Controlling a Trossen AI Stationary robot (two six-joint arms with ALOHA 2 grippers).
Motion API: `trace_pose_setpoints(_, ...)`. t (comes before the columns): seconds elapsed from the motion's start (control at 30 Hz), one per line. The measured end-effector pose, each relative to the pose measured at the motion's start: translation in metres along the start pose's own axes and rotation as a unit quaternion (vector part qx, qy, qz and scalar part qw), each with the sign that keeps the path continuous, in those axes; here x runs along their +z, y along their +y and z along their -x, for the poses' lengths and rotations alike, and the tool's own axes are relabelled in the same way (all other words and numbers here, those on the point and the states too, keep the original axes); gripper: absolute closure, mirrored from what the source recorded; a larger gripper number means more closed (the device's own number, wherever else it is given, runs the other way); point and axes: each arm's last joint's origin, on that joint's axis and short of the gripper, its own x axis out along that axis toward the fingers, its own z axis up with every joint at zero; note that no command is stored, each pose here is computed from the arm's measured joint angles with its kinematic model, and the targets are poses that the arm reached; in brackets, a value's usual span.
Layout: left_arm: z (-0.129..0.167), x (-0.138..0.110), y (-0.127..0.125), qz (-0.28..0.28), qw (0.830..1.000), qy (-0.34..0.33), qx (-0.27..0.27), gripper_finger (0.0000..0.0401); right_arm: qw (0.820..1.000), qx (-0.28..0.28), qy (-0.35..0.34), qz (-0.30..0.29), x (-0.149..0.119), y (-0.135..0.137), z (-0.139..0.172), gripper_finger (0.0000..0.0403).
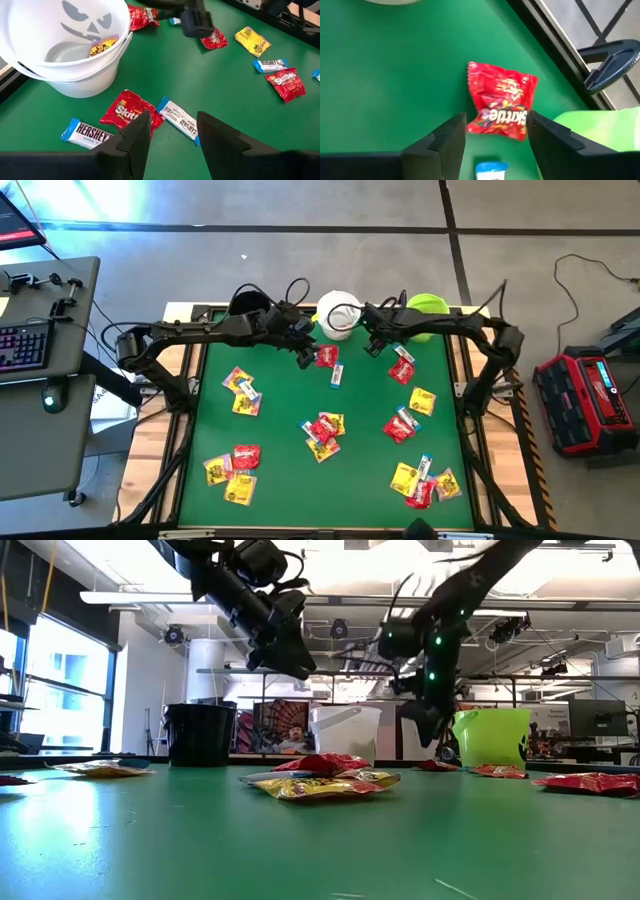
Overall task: Sort candy by brand, put in halloween buckets
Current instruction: Put the red candy into the green bucket
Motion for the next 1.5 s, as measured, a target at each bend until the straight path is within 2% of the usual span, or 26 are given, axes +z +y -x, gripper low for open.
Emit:
trace_pose_setpoints(0.17, 0.0, -0.001, 0.0, 0.003, 1.0, 0.004, 0.001, 0.0247, 0.999, 0.033, 0.008, -0.014, 0.005, -0.006, -0.021, 0.0206)
trace_pose_setpoints(0.33, 0.0, -0.002, 0.0, 0.004, 1.0, 0.009, 0.002, 0.0247, 0.999, 0.041, 0.024, -0.014, 0.004, -0.012, -0.034, 0.0206)
trace_pose_setpoints(0.7, 0.0, -0.002, 0.0, 0.005, 1.0, 0.008, 0.002, 0.0247, 0.996, 0.071, 0.041, -0.015, 0.003, -0.014, -0.05, 0.0211)
trace_pose_setpoints(0.83, 0.0, -0.002, 0.0, 0.005, 1.0, 0.008, 0.002, 0.0247, 0.996, 0.077, 0.041, -0.016, 0.004, -0.013, -0.05, 0.0253)
trace_pose_setpoints(1.03, 0.0, -0.002, 0.0, 0.01, 1.0, 0.008, 0.002, 0.0247, 0.996, 0.08, 0.041, -0.016, 0.004, -0.014, -0.05, 0.0368)
trace_pose_setpoints(1.1, 0.0, -0.002, 0.0, 0.01, 1.0, 0.008, 0.002, 0.0247, 0.996, 0.08, 0.042, -0.014, 0.003, -0.013, -0.048, 0.039)
trace_pose_setpoints(1.3, 0.0, -0.002, 0.0, 0.009, 1.0, 0.008, 0.002, 0.0247, 0.99, 0.127, 0.048, -0.038, 0.003, -0.016, -0.033, 0.0395)
trace_pose_setpoints(1.5, 0.0, -0.001, 0.0, 0.009, 1.0, 0.007, 0.002, 0.0247, 0.985, 0.155, 0.026, -0.064, 0.01, -0.021, 0.0, 0.0401)
